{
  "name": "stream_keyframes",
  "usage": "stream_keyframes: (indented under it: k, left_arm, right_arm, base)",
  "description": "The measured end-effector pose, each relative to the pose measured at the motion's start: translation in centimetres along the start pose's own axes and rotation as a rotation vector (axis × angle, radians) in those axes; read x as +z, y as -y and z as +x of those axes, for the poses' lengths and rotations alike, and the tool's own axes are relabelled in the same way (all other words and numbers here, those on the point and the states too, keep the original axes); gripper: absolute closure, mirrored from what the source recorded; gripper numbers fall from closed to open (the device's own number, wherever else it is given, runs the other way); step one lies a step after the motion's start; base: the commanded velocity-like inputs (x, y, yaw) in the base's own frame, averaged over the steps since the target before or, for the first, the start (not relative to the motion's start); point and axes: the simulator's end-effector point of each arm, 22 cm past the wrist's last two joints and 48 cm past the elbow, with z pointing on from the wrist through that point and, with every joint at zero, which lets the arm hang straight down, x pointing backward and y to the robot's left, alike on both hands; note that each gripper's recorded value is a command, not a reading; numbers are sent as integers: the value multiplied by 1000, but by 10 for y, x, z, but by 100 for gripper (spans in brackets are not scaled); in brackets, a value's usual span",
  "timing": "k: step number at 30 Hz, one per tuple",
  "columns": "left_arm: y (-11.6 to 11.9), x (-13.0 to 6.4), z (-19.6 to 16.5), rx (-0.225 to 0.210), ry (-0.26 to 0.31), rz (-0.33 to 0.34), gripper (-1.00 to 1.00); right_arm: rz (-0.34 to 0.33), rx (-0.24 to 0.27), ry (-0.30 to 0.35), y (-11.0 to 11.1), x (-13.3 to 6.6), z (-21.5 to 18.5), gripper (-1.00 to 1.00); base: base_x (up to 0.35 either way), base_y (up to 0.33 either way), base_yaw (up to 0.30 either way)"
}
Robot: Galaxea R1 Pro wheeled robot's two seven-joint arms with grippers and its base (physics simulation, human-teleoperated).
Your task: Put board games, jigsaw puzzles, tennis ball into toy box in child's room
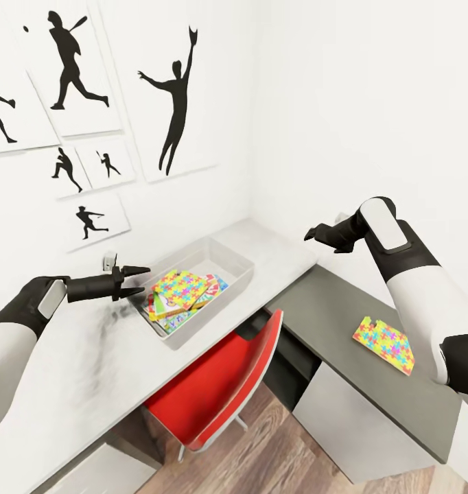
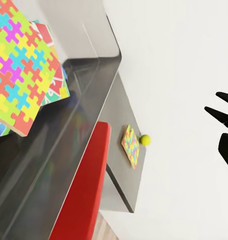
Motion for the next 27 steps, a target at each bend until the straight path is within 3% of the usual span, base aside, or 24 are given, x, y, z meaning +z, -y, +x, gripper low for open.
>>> stream_keyframes:
  k: [11, 18, 27]
  left_arm:
    - [11, -5, -3, 14, 9, 9, -100]
    - [18, -8, -5, 23, 16, 14, -100]
    - [27, -12, -7, 35, 21, 19, -100]
  right_arm:
    - [-6, -2, 16, -4, -12, -6, -100]
    - [-36, -15, 15, -26, -17, -1, -100]
    - [-46, -21, 26, -34, -27, -4, -100]
  base:
    - [0, 0, 0]
    - [0, 0, 0]
    - [0, 0, 0]
